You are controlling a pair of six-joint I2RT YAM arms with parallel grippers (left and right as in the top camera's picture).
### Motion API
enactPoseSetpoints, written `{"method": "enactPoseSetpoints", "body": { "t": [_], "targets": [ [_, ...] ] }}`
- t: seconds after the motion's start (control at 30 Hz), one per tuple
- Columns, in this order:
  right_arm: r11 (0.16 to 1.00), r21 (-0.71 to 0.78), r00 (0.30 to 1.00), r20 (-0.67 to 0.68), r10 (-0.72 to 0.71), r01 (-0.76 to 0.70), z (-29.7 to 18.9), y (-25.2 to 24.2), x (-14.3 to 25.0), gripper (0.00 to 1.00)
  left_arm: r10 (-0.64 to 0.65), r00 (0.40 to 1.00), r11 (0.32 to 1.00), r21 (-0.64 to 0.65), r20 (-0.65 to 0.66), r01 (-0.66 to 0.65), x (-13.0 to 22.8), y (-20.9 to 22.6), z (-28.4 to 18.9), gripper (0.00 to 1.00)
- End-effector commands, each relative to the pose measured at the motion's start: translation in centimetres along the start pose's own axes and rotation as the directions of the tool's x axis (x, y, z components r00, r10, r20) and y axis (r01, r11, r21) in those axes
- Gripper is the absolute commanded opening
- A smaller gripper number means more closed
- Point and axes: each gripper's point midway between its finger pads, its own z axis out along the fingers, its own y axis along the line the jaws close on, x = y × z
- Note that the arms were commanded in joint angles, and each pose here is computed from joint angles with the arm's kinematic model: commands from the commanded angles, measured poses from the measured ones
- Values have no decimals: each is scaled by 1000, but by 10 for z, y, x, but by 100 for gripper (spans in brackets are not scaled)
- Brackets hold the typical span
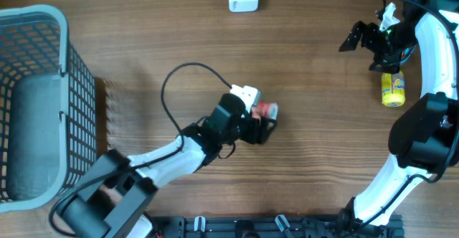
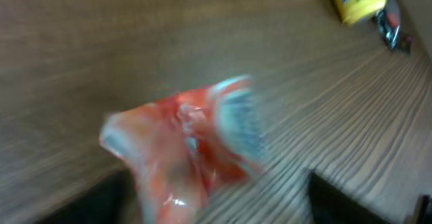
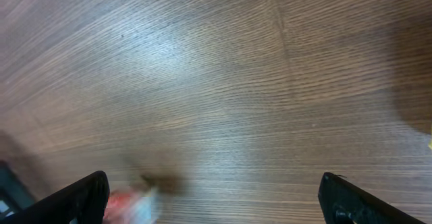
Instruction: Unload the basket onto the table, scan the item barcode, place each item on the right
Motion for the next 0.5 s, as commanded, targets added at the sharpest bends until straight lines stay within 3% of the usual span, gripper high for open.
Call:
{"method": "enactPoseSetpoints", "body": {
  "t": [0.0,0.23,0.47],
  "targets": [
    [999,-39,1000,-10,-19,19,5,8,-2,100,-32,999,999,19,-11,32,3,-5,2,100],
    [998,-59,1000,19,-24,25,5,12,-9,100,38,995,996,72,96,-45,-28,-27,-16,100],
    [993,-119,994,-102,-36,24,9,36,22,100,131,950,980,-182,284,-81,-78,-7,-110,100]
  ]
}}
